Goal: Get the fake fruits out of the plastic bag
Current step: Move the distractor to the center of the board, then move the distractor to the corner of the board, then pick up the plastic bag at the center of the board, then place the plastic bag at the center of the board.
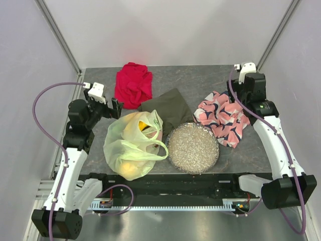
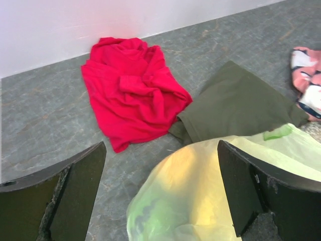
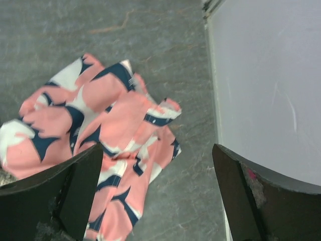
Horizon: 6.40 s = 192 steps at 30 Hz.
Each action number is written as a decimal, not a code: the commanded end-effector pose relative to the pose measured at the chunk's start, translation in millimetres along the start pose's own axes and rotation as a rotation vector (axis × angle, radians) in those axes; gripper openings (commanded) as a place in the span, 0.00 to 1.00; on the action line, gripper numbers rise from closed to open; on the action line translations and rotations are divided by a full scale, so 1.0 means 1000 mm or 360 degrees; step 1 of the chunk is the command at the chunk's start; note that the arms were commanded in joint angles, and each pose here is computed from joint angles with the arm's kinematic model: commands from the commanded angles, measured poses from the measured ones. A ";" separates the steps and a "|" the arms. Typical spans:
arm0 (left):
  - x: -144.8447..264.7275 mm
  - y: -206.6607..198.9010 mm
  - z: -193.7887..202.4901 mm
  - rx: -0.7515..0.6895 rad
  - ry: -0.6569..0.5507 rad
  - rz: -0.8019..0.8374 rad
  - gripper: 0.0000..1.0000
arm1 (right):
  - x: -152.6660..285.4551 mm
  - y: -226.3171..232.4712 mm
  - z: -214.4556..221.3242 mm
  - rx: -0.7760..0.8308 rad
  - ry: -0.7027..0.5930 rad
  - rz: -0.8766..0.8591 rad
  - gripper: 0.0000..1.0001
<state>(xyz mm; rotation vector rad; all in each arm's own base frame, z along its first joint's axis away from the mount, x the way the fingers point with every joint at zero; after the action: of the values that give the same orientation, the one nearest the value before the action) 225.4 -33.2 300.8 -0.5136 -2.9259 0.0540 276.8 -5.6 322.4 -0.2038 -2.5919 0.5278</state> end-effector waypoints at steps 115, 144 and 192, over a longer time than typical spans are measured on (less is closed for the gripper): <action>-0.041 -0.090 -0.016 -0.0303 0.0876 0.1413 0.98 | -0.181 -0.031 -0.023 -0.0227 0.0162 -0.0647 0.76; 0.000 -0.136 0.026 -0.0348 0.1036 0.1455 0.28 | 0.055 0.214 0.054 0.0010 0.0639 -0.2799 0.89; -0.122 -0.107 -0.133 0.0169 0.0283 0.1329 0.02 | -0.112 0.022 -0.103 -0.0406 -0.0153 -0.1288 0.00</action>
<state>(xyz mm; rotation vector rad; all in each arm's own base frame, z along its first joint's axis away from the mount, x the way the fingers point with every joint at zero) 382.5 -187.1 412.1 -1.4819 -2.3885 0.2377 472.0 31.0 360.9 0.7872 -2.6117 -0.2337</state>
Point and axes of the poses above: each gripper's point midway between its finger pads, its own x axis back along the fingers, its own y axis along the line the jaws close on, z = x × y, the point moved 10 cm from there along x, back along the fingers, and after that the axes turned 6 degrees about x, right-handed, at the moved point
